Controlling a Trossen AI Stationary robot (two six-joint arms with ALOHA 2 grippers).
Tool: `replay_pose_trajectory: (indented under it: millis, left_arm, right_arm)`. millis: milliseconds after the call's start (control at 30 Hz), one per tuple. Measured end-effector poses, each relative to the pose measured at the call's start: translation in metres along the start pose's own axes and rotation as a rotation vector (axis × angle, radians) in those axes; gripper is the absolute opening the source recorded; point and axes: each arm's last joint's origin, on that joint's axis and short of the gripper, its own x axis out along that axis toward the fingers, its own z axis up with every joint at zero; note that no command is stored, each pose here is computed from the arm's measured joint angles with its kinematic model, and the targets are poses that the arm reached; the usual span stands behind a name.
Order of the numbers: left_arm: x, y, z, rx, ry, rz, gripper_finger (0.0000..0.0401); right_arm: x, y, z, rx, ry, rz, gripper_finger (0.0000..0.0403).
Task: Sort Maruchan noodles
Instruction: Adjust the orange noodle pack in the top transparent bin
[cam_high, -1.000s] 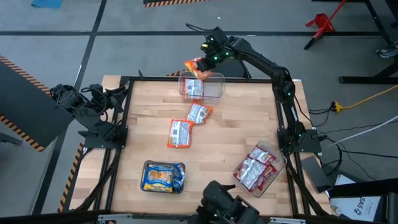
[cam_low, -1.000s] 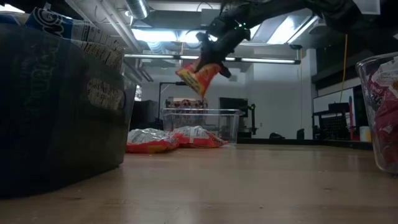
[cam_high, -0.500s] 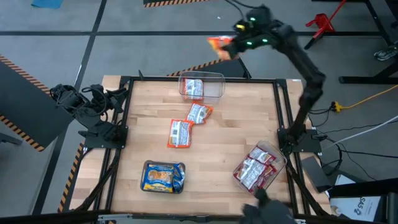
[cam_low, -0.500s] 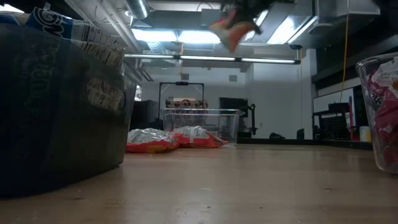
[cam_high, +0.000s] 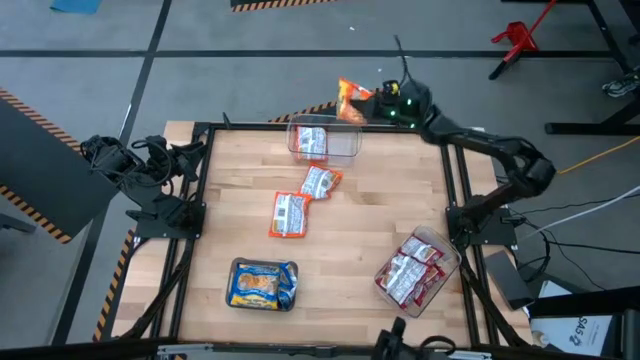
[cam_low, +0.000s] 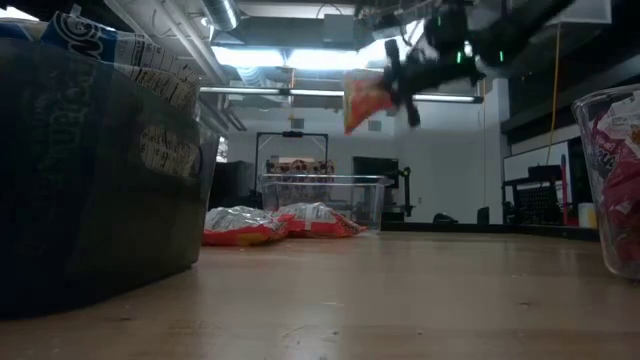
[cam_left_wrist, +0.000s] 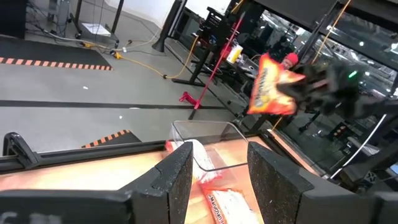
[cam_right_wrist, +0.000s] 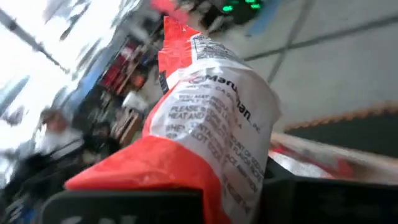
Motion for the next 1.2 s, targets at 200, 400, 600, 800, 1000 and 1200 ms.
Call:
replay_pose_trajectory:
  millis: [200, 400, 600, 800, 1000, 1200]
  left_arm:
    - [0.0, 0.0, 0.0, 0.0, 0.0, 0.0, 0.0147]
    - [0.0, 0.0, 0.0, -0.022, 0.007, -0.002, 0.0147]
    - [0.0, 0.0, -0.001, -0.026, 0.034, -0.012, 0.0147]
    - [0.0, 0.0, -0.001, -0.025, 0.035, -0.012, 0.0147]
    - [0.0, 0.0, -0.001, -0.025, 0.035, -0.012, 0.0147]
    - [0.0, 0.0, -0.001, -0.028, 0.035, -0.012, 0.0147]
  right_arm:
    - [0.026, -0.039, -0.037, 0.169, 0.018, -0.031, 0.002]
    - [0.047, -0.052, -0.055, 0.185, 0.057, -0.107, 0.002]
    - [0.046, -0.06, -0.061, 0.209, 0.1, -0.207, 0.0021]
    - [0.044, -0.064, -0.066, 0.222, 0.147, -0.259, 0.0022]
    - [0.043, -0.065, -0.071, 0.226, 0.168, -0.305, 0.0062]
    - [0.043, -0.066, -0.071, 0.223, 0.164, -0.317, 0.0131]
